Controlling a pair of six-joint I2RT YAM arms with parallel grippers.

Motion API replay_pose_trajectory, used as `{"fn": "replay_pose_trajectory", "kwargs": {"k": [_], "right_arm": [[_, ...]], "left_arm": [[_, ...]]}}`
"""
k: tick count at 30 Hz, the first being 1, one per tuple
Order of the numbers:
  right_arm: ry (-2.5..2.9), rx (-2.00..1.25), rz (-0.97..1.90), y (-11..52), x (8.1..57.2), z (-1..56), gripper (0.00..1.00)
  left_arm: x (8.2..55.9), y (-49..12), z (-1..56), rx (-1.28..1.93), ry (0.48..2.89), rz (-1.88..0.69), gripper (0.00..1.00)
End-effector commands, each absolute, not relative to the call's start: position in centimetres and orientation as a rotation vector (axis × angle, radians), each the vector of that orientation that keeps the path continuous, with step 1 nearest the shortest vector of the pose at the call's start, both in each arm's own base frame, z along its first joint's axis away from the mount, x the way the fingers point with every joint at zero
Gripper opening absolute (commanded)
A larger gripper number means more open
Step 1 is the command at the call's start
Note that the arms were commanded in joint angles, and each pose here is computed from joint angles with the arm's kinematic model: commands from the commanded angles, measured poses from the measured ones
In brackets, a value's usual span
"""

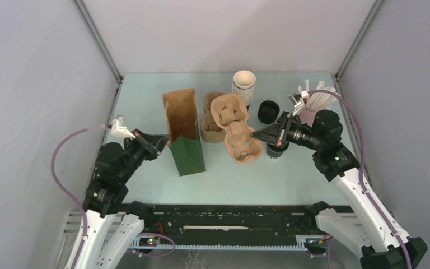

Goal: Pack the takeout coffee

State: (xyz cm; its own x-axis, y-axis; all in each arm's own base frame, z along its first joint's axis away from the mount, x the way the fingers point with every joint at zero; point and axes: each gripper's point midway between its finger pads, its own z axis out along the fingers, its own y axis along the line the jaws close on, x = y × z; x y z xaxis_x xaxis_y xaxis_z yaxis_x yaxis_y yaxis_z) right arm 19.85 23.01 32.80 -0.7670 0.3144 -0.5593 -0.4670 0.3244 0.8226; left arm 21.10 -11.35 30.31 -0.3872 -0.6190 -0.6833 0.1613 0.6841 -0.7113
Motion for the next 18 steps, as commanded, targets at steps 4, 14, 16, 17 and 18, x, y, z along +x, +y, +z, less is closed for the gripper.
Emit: {"fn": "replay_pose_trajectory", "kwargs": {"k": [4, 14, 16, 17, 18], "right_arm": [[1.819, -0.146, 1.529, 22.6, 19.0, 37.0, 0.00], [1.774, -0.152, 1.582, 23.4, 18.4, 38.6, 0.00], [1.774, -0.150, 1.586, 23.6, 18.5, 38.8, 0.00], [1.774, -0.152, 1.590, 23.7, 18.4, 38.9, 0.00], [1.769, -0.155, 1.593, 23.8, 18.4, 39.0, 0.00]], "left_arm": [[20.3, -13.8, 29.6, -0.359, 1.767, -1.064, 0.00], [19.4, -14.4, 29.5, -0.360, 1.744, -1.136, 0.00], [18.9, -14.6, 30.6, -0.348, 1.719, -1.172, 0.00], [18.7, -14.7, 31.0, -0.344, 1.709, -1.187, 0.00], [18.6, -14.7, 31.2, -0.345, 1.703, -1.199, 0.00]]}}
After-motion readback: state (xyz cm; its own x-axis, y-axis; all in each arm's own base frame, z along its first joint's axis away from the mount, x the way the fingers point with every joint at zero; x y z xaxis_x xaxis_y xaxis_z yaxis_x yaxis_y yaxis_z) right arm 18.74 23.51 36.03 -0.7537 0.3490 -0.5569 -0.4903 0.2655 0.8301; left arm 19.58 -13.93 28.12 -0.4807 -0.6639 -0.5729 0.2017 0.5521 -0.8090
